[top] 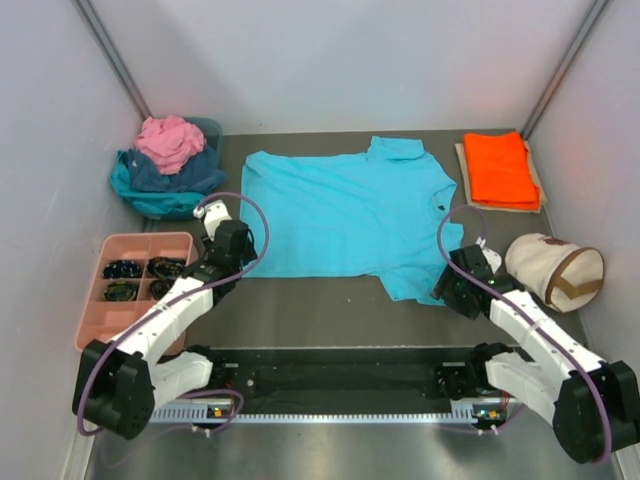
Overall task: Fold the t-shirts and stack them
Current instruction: Flatten the tshirt out
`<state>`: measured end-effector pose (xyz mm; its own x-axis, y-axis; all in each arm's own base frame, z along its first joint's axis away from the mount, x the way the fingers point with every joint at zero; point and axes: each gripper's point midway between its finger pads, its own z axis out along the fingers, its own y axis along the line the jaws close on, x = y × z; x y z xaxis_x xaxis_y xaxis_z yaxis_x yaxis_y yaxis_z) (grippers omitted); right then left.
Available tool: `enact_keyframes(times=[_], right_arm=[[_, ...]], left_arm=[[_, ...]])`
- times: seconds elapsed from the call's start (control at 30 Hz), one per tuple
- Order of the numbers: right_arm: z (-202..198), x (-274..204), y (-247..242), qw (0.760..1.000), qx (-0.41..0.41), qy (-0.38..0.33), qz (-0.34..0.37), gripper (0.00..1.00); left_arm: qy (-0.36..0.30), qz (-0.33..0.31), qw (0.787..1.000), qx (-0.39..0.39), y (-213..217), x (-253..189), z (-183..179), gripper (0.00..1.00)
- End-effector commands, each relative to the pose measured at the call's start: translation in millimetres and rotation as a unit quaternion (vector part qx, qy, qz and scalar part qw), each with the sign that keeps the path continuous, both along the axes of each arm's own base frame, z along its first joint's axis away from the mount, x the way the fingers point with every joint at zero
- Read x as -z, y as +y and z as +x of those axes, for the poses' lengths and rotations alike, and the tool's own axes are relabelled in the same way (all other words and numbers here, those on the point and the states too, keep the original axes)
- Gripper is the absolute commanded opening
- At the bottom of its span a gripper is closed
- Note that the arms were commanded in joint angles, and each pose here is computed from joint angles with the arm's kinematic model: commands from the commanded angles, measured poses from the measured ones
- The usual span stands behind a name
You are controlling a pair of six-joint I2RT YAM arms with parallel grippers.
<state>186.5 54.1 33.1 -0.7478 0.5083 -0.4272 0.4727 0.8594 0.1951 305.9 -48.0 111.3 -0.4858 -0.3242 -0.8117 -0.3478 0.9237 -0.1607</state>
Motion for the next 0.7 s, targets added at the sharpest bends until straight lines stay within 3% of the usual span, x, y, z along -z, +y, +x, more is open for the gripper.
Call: enact_keyframes(times=[0.0,0.43,0.67], right_arm=[[16.9,-2.0,-1.0,0.999,0.011,-0.029,-0.008,0.65],[22.8,12.7,2.0,1.000,0.009,-0.016,-0.010,0.49],[24.5,10.6,2.9,1.000,0.004,-0.021,-0.010,0.31]], left_arm=[[-0.016,-0.005,1.000,-0.005,-1.0,-4.5,6.9,0.54],[-0.011,-0.002,1.000,-0.008,-0.1,-2.2,7.9,0.54],[-0.006,-0.001,1.000,-0.007,-0.2,-0.6,7.5,0.54]])
